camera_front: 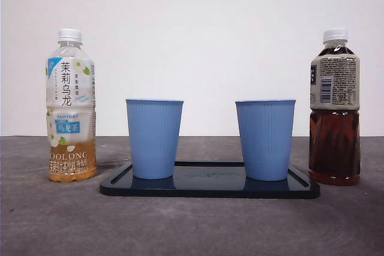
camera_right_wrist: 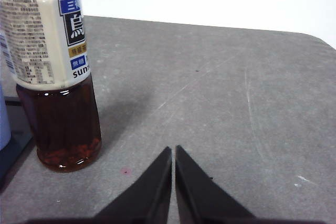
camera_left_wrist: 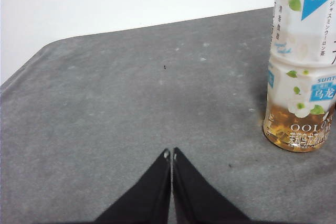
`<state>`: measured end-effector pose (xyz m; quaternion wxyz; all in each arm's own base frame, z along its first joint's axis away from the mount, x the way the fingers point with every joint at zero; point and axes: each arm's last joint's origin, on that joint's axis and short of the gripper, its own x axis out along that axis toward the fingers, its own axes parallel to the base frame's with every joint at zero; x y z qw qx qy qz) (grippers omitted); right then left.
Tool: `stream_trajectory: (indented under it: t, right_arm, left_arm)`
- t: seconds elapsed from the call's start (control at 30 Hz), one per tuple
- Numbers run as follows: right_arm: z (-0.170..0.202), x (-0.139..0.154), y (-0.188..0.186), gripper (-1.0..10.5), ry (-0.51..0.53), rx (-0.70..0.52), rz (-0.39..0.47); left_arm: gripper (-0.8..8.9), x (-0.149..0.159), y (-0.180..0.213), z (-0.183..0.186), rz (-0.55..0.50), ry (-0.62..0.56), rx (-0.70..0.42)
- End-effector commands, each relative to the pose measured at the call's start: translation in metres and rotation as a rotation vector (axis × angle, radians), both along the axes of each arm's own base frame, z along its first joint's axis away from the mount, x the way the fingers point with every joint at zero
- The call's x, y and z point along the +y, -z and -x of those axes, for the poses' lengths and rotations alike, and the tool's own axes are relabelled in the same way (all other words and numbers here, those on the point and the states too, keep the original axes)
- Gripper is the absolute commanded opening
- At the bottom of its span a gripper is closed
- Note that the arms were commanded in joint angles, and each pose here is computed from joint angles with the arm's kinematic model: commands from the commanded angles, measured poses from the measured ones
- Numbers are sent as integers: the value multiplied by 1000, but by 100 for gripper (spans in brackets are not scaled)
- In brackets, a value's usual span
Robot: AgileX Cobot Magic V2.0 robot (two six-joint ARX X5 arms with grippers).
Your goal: Pour the drink into the cup
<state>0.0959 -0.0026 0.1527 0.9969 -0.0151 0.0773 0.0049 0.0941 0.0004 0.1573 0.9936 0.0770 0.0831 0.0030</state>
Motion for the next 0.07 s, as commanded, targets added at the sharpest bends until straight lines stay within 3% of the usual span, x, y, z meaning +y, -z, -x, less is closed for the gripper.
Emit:
stream_trajectory:
  t: [0.03, 0.07]
  right_arm:
    - [0, 0, 0, 6, 7, -7, -2]
    - [0, 0, 0, 7, 7, -7, -2]
  left_arm:
    - [7, 0, 7, -1, -11, -1, 27]
    - [7, 0, 7, -1, -11, -1, 27]
